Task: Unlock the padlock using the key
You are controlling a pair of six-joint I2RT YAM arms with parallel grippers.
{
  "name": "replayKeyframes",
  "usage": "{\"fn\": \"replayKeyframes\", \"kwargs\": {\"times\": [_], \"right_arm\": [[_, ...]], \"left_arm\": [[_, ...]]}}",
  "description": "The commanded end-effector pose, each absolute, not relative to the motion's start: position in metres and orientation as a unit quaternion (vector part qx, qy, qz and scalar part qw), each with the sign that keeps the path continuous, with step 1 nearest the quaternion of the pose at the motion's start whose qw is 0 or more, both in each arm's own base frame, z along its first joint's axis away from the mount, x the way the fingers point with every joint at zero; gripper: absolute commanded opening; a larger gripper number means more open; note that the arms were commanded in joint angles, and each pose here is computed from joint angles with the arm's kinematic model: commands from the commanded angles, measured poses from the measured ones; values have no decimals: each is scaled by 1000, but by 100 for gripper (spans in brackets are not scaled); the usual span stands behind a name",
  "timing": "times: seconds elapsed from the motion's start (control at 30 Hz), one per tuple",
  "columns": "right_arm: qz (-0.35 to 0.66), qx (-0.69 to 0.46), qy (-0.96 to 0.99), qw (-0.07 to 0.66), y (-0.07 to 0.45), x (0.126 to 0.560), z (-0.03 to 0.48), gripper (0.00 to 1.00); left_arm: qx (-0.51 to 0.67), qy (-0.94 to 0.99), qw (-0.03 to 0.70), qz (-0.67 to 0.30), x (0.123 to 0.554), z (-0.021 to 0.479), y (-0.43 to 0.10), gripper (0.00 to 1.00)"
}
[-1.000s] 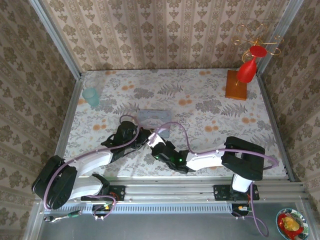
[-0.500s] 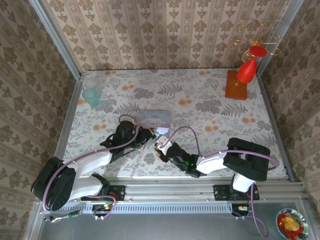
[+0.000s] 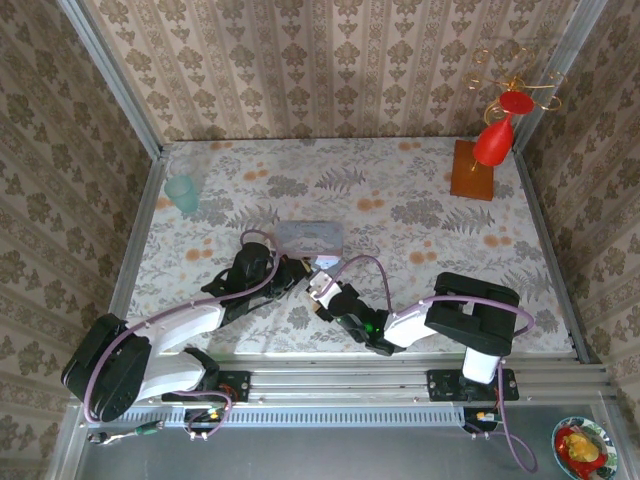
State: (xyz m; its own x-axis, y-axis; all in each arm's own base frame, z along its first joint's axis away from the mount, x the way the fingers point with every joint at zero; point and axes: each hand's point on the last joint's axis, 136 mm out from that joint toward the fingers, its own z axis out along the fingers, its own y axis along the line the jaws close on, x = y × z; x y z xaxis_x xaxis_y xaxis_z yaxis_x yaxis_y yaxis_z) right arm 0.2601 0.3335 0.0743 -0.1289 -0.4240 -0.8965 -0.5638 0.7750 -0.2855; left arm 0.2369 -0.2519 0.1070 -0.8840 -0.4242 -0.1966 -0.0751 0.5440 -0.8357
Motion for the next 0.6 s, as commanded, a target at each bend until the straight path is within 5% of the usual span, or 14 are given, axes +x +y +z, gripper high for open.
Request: {"fn": "replayKeyframes", "kwargs": {"times": [0.0, 0.33, 0.57], "right_arm": [[53, -306, 739, 598, 336, 268, 91, 24], [51, -304, 743, 594, 337, 269, 92, 21], [23, -310, 743, 593, 333, 265, 89, 35]], "left_arm": [[-137, 841, 200, -484, 239, 125, -261, 0], [-135, 843, 198, -482, 238, 122, -263, 0], [-137, 844, 201, -479, 238, 120, -261, 0]]}}
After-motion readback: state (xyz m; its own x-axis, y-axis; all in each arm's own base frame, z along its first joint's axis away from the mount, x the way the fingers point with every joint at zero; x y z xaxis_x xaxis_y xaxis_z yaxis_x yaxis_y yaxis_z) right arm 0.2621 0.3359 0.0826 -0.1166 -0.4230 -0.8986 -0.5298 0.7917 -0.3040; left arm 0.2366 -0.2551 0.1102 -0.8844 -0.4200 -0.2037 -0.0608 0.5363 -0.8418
